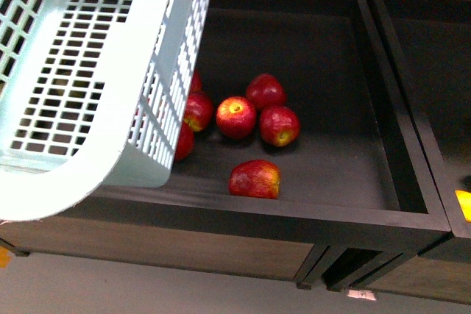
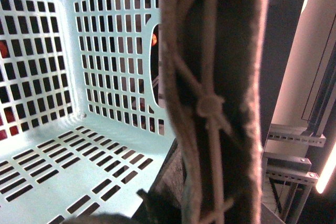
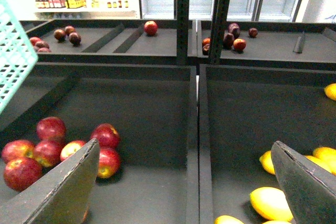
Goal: Pick lemon and mango into basket
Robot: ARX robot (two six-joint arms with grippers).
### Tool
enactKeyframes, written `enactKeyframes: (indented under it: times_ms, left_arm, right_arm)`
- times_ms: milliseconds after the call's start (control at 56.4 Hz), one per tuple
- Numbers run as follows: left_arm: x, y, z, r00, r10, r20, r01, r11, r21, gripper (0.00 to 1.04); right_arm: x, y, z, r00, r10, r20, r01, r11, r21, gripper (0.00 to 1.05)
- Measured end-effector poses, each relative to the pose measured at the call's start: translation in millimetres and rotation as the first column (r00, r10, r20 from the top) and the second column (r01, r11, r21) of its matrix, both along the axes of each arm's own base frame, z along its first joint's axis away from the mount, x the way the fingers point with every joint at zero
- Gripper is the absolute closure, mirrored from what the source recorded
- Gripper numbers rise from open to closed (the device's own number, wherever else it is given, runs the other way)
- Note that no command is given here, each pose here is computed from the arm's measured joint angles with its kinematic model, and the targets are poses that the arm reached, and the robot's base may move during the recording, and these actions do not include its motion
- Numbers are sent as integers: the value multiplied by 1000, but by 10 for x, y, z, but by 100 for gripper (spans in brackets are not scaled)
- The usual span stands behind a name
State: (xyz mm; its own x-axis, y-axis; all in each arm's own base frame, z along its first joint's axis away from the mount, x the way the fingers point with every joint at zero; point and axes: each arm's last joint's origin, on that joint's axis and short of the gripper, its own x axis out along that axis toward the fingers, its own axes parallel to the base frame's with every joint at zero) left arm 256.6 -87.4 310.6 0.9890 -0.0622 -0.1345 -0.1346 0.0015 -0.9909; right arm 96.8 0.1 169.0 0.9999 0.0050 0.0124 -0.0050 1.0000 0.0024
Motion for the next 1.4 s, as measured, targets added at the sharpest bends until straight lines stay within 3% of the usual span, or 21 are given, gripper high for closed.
enactKeyframes:
  times_ms: [106, 177, 266, 319, 425, 656, 815, 1099, 1400]
  left_arm:
    - [-2, -9, -4, 1000, -6, -5, 6, 1000, 13, 100]
    - [42, -78, 5, 991, 19, -136, -1, 991, 136, 100]
    - [196, -205, 7, 961, 7, -276, 96, 928, 359, 100]
    - [340, -274, -27, 951, -8, -310, 154, 880, 450, 100]
    - [647, -411, -114, 939, -27, -342, 212, 829, 517, 100]
    - [1246, -874, -177, 912, -212, -352, 371, 791, 486, 100]
    - [1494, -1328, -139, 864, -383, -326, 498, 743, 447, 100]
    - [1443, -2006, -93, 716, -621, -319, 691, 568, 447, 100]
    - [1294, -2225, -37, 659, -691, -298, 734, 505, 454, 100]
  right_arm:
    - [0, 0, 0, 1000, -2, 0, 2, 1000, 0, 9]
    - [0, -1, 0, 1000, -4, 0, 4, 1000, 0, 9]
    - [0, -1, 0, 1000, -3, 0, 3, 1000, 0, 9]
    - [0, -1, 0, 1000, -4, 0, 4, 1000, 0, 9]
    - [0, -1, 0, 1000, -5, 0, 5, 1000, 0, 9]
    - [0, -1, 0, 1000, -5, 0, 5, 1000, 0, 9]
    - [0, -1, 0, 1000, -5, 0, 5, 1000, 0, 9]
    - [0, -1, 0, 1000, -5, 0, 5, 1000, 0, 9]
    - [0, -1, 0, 1000, -5, 0, 5, 1000, 0, 9]
